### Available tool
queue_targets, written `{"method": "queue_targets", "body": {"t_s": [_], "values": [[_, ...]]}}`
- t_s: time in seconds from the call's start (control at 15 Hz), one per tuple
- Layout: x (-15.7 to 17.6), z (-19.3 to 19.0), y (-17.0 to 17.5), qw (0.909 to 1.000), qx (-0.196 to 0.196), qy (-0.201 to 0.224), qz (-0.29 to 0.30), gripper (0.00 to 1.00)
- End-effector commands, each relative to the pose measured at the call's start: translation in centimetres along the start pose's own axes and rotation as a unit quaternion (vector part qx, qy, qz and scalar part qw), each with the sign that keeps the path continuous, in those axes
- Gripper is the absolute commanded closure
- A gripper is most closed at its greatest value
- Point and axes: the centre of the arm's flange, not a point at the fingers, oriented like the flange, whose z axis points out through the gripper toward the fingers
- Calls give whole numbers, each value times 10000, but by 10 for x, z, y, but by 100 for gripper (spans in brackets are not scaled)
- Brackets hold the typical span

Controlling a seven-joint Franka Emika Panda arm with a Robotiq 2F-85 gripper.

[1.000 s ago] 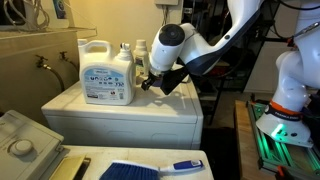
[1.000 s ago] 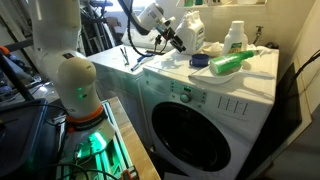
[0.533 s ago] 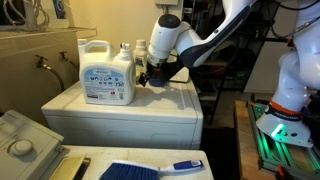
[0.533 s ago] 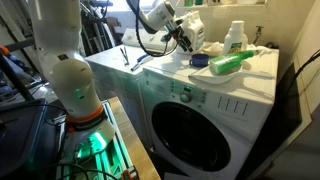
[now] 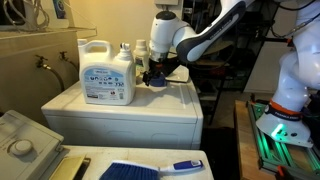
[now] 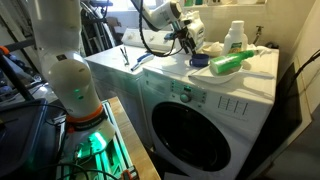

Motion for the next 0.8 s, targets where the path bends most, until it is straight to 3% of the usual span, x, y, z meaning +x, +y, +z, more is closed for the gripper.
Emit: {"method": "queue_targets", "body": {"t_s": [0.0,0.07,0.4,0.53,0.73], "values": [[1,15,3,9995,-27,-226,-214,7],[1,19,4,9993,-97,-253,-261,26],[-6,25,-13,9966,-428,-231,-669,65],[-5,10,-20,9970,-108,-248,-725,81],[-1,-16,-16,9951,717,-349,-590,99]]}}
